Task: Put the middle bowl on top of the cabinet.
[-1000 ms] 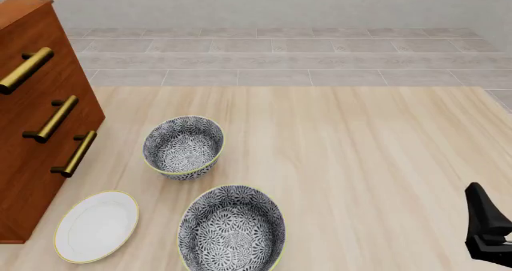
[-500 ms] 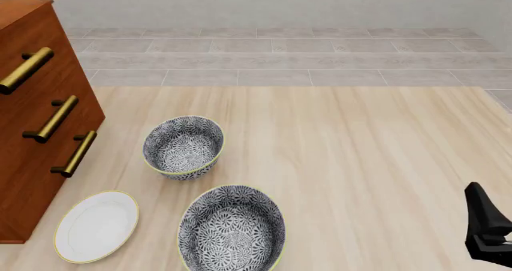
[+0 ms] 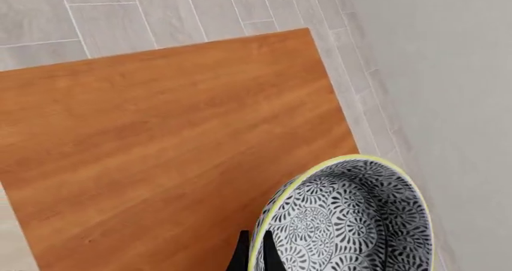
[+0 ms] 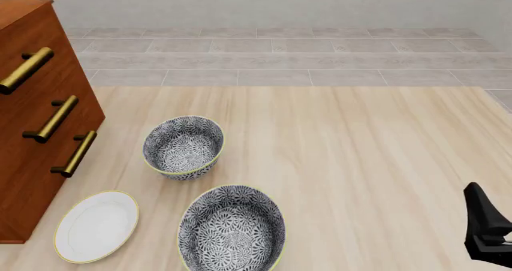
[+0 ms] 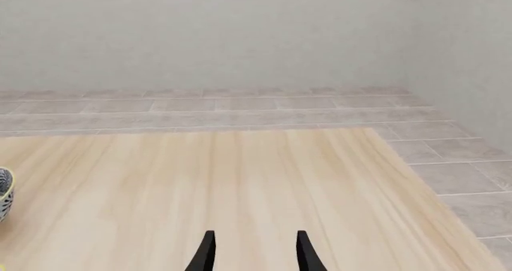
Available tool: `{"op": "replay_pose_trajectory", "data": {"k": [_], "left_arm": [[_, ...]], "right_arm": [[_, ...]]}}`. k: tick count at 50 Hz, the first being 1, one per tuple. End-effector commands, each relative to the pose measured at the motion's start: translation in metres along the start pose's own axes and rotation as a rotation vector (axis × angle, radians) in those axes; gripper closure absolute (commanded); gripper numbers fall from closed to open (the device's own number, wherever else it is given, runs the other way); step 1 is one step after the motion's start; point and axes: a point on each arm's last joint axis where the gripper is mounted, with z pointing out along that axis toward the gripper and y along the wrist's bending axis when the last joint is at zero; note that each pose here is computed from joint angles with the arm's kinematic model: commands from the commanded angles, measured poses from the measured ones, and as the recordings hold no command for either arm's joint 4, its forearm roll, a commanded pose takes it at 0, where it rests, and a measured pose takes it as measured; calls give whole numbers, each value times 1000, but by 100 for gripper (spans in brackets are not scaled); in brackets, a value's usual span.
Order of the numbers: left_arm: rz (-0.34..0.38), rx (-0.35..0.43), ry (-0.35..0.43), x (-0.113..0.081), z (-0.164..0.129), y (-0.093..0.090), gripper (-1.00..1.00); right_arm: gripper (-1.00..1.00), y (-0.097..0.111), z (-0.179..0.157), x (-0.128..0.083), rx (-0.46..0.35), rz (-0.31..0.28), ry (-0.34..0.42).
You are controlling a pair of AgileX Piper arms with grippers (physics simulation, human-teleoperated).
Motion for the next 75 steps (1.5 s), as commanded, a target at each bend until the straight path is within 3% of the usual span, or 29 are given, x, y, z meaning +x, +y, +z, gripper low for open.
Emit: {"op": "replay_pose_trajectory", "data": {"k": [1, 22, 23, 43, 75], "left_arm": [[-3, -15, -2, -1, 6, 6, 100], [26, -22, -22, -10, 9, 7, 100], [35, -18, -31, -14, 7, 5, -100], [23, 16, -94, -23, -19, 3, -100], [-11, 152, -141, 2, -75, 0, -100]], "right_arm": [[-100, 0, 0, 0, -2, -1, -1], [-100, 0, 0, 0, 0, 2, 3], [-100, 0, 0, 0, 1, 3, 3], [-100, 0, 0, 0, -2, 2, 5], [-100, 0, 0, 0, -1, -2, 3]]}}
